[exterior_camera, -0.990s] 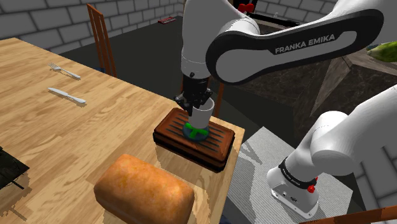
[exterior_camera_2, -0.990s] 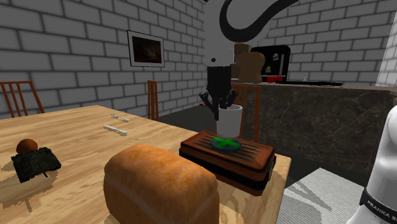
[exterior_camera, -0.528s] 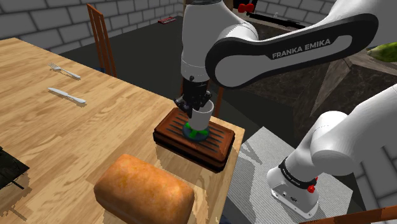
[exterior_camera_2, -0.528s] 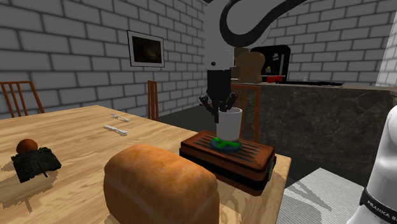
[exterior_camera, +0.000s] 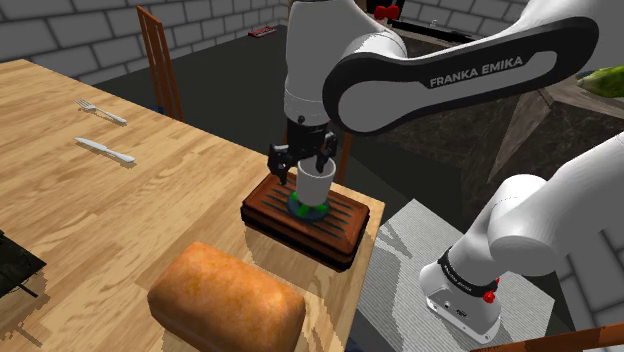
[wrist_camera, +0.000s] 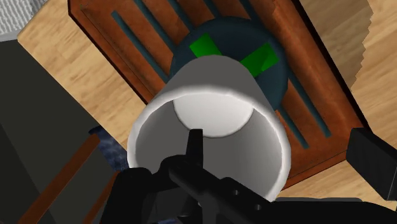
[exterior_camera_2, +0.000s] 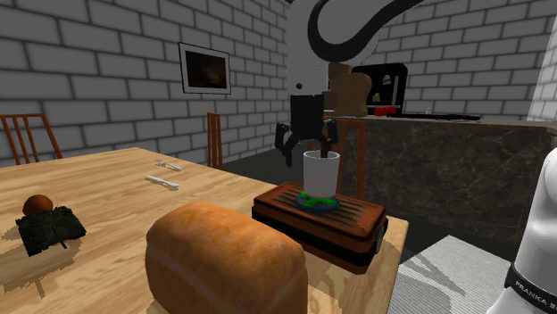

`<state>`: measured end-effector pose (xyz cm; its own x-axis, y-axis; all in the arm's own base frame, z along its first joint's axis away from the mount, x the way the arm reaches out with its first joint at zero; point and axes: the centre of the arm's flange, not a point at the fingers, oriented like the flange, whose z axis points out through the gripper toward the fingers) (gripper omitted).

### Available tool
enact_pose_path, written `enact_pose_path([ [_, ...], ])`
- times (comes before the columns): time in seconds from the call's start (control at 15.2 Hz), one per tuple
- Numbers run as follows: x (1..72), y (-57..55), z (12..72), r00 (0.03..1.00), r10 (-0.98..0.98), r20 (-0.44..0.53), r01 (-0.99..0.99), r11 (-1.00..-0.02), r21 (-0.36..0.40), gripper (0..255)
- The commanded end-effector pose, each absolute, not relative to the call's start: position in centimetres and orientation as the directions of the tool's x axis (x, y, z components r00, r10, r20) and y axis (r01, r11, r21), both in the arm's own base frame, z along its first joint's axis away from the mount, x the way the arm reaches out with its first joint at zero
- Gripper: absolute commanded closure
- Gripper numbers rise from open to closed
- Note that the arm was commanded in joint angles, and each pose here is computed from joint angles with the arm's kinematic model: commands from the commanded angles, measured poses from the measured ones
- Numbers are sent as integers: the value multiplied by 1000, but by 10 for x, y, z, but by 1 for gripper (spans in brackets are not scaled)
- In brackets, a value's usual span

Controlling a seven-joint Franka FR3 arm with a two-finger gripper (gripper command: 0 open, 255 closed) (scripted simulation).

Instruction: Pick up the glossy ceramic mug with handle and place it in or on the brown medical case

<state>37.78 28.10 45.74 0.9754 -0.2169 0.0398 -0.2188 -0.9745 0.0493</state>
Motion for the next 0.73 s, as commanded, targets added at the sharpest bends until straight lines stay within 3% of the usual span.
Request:
enact_pose_path([
  [0.0,376,282,477,975,-217,40,-219,-975,50,0],
  [0.13,375,284,501,975,-217,40,-219,-975,50,0],
  [0.66,375,284,501,975,-217,40,-219,-975,50,0],
])
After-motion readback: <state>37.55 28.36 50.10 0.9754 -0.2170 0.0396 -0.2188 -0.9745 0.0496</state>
